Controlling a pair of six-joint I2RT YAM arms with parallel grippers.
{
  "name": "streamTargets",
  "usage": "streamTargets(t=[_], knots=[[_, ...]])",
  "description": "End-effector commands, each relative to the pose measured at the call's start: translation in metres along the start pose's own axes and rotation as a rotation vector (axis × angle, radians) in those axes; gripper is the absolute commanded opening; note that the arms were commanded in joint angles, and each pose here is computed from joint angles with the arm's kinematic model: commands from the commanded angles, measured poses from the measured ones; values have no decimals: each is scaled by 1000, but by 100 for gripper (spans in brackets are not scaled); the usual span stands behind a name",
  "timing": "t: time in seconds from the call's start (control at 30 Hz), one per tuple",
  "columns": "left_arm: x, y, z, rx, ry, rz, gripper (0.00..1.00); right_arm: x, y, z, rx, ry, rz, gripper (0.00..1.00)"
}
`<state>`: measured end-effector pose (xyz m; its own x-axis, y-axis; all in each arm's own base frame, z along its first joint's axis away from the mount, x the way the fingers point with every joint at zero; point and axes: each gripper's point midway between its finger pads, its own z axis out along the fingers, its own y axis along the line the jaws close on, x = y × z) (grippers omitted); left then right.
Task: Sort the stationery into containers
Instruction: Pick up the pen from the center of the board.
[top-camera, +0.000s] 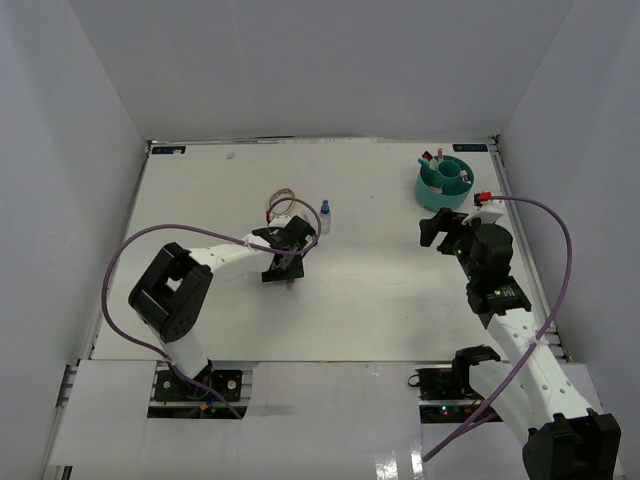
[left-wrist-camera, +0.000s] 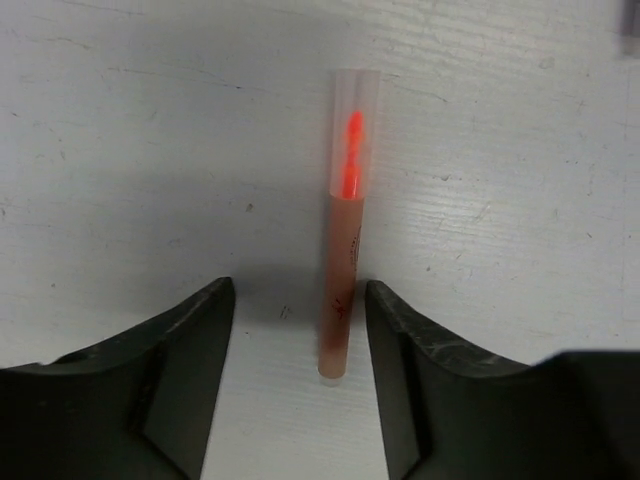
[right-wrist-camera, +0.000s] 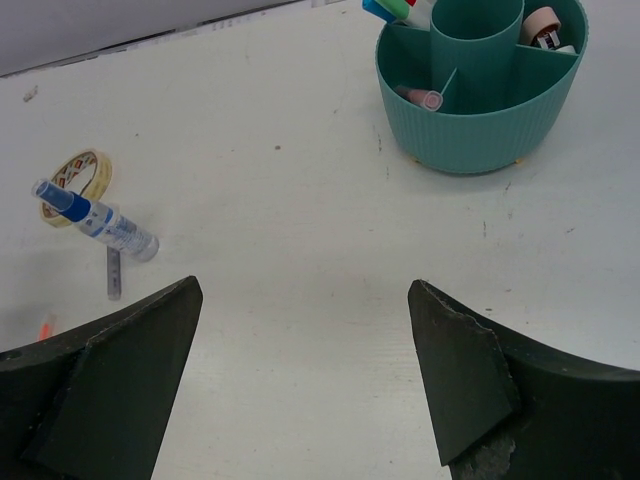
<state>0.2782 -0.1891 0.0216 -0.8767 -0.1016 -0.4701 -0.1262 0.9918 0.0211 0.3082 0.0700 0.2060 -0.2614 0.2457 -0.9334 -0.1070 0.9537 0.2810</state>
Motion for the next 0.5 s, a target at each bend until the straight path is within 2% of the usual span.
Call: streamTargets(t=[0.0,0.23,0.37,0.47], knots=[[-1,7,5,-54,-10,12,63,-10,0,-1,7,-45,-14,90],[1,10,9,-69,-6,21,40,-9,2,-1,-1,-39,-23,90],[0,11,5,-54,-24,36,19,-8,12,-1,-54,-27,-35,90],[-9,3,-5,14,-71,57,12,-5,21,0,-112,-19,-50,90]])
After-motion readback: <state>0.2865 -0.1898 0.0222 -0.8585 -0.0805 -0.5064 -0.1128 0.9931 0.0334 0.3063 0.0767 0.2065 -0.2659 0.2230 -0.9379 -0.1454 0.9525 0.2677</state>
